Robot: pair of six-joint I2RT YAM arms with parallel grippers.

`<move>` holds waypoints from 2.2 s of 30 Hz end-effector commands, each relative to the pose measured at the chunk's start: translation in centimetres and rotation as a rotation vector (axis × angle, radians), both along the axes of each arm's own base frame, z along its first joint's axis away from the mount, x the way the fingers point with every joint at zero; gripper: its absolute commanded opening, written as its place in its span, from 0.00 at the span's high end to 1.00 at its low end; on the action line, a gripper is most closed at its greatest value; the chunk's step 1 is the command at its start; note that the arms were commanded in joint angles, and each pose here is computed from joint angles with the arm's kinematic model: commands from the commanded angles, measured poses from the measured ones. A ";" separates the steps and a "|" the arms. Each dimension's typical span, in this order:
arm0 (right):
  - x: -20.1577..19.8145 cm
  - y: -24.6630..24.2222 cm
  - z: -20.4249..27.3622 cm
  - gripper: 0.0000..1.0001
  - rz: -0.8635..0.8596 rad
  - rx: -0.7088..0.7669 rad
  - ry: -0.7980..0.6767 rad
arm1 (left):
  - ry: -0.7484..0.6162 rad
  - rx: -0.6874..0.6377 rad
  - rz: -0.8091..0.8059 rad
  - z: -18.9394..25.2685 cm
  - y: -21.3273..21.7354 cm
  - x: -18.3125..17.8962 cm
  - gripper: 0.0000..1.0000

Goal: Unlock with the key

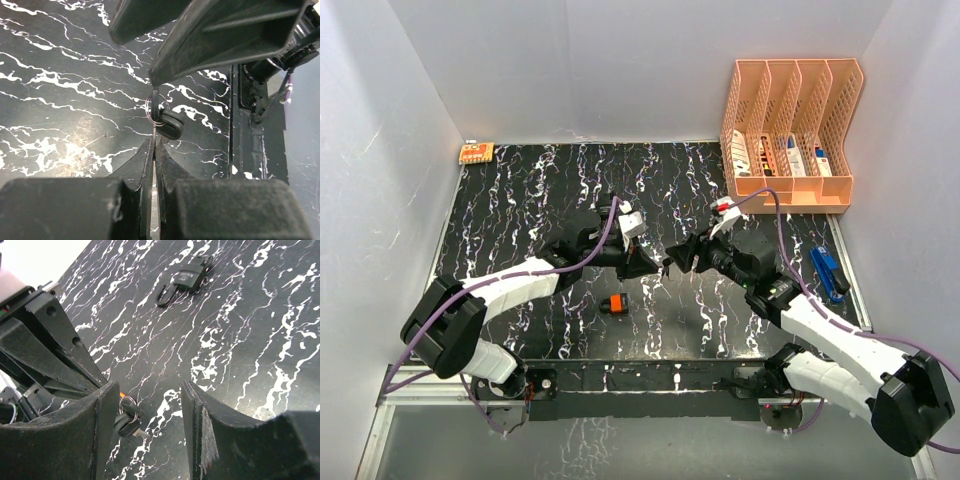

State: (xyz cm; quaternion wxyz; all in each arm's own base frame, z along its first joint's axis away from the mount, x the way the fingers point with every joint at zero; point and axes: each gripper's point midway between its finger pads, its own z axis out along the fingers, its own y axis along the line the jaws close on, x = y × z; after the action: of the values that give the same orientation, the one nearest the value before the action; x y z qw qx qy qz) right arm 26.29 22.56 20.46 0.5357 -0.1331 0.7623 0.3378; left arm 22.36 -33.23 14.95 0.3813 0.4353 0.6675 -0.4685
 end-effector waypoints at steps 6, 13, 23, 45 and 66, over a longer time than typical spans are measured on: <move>-0.6 2.2 1.0 0.51 0.143 0.077 -0.083 | 0.000 -0.073 -0.088 2.8 -0.5 -1.2 1.00; -1.0 2.6 0.7 0.58 0.173 0.096 -0.091 | 0.005 -0.096 -0.088 3.5 -0.6 -1.0 1.00; -1.6 2.6 0.4 0.67 0.191 0.112 -0.088 | 0.019 -0.151 -0.102 4.6 -0.4 -0.8 1.00; -1.2 1.9 1.3 1.00 0.150 0.157 -0.124 | 0.054 -0.095 0.072 2.5 0.2 1.8 0.59; -0.1 -0.3 -7.5 0.50 -0.022 -0.008 0.265 | -0.021 -0.041 0.453 0.6 5.9 3.6 0.38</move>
State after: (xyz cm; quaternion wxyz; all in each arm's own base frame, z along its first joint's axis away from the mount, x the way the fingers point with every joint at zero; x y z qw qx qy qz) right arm 25.77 22.33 13.91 0.4699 -0.1081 0.7980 0.3615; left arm 25.39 -28.11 17.22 0.5012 0.3017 0.7077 -0.3962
